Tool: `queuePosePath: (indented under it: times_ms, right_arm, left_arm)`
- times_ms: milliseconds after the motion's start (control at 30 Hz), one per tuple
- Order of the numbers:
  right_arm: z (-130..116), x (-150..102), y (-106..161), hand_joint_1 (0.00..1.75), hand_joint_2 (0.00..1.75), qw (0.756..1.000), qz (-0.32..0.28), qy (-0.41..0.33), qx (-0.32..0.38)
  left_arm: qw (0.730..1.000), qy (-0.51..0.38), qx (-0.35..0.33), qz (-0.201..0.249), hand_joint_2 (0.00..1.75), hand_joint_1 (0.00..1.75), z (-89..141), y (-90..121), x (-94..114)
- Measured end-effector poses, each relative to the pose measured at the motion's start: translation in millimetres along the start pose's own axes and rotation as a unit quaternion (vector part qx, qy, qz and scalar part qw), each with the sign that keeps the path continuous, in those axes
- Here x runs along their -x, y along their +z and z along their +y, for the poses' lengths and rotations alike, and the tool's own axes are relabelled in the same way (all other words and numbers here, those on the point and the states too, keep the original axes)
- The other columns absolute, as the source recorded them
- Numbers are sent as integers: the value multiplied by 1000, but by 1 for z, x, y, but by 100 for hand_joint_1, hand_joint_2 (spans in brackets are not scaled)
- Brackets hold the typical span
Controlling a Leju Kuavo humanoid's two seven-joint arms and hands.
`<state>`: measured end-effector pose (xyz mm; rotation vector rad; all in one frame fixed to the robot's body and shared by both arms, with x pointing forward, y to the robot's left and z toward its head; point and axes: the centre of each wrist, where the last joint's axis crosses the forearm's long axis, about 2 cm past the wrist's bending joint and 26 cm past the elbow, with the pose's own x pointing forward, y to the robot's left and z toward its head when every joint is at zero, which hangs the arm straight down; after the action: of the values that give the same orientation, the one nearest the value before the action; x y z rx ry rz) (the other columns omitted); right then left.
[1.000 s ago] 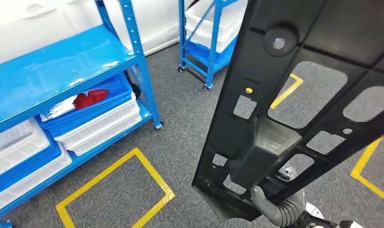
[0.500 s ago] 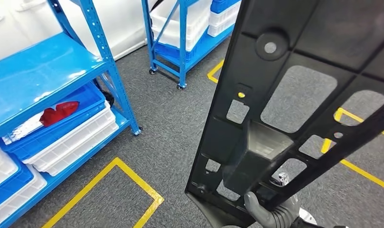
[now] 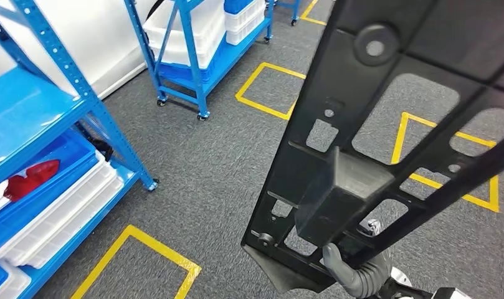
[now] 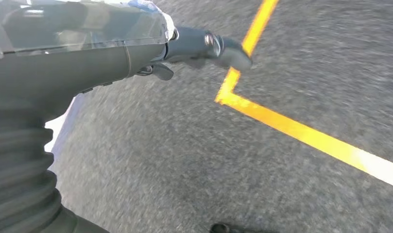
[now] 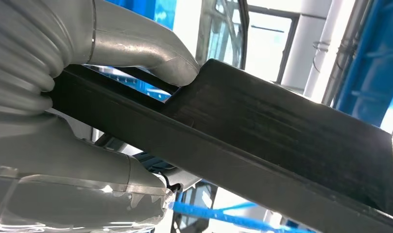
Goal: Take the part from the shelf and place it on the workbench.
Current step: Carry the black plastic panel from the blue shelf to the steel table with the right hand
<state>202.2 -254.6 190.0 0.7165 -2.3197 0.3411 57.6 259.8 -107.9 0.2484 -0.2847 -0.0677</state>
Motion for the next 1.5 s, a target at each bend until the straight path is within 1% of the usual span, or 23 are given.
queuePosePath:
  times_ms: [133, 367, 467, 567, 733, 900, 1000, 1100, 1233, 1500]
  right_arm:
    - [-1, 1, 0, 175, 175, 1000, 4, -1, -1]
    - [-1, 2, -3, 175, 175, 1000, 13, 5, 4]
    - [-1, 2, -3, 175, 175, 1000, 16, 5, 6]
    - [-1, 2, -3, 175, 175, 1000, 18, 5, 9]
    - [-1, 3, -2, 175, 175, 1000, 22, 3, 13]
    - [-2, 3, -3, 175, 175, 1000, 21, 5, 13]
    - [-2, 3, -3, 175, 175, 1000, 22, 6, 13]
    - [-2, 3, -3, 175, 175, 1000, 23, 10, 13]
    - [-1, 1, -1, 175, 175, 999, 27, 18, 16]
    - [1, -10, -1, 175, 175, 998, 32, 47, 16]
  left_arm:
    - [1000, -2, -10, -9, 175, 0, 2, 0, 3]
    - [1000, -3, -21, -13, 175, 0, 4, -2, -4]
    - [998, 0, -53, -16, 175, 0, 3, -1, -5]
    - [995, 10, -96, -14, 175, 0, 3, 1, 0]
    - [992, 21, -123, -14, 175, 0, -1, 3, 2]
    - [995, 30, -92, -4, 175, 0, -7, 4, 1]
    - [997, 40, -60, -15, 175, 0, -10, 4, -1]
    - [998, 48, -35, -24, 175, 0, -11, 5, 3]
    - [999, 46, -22, -12, 175, 0, -12, 5, 4]
    - [1000, 18, -1, 17, 175, 0, -21, 8, 3]
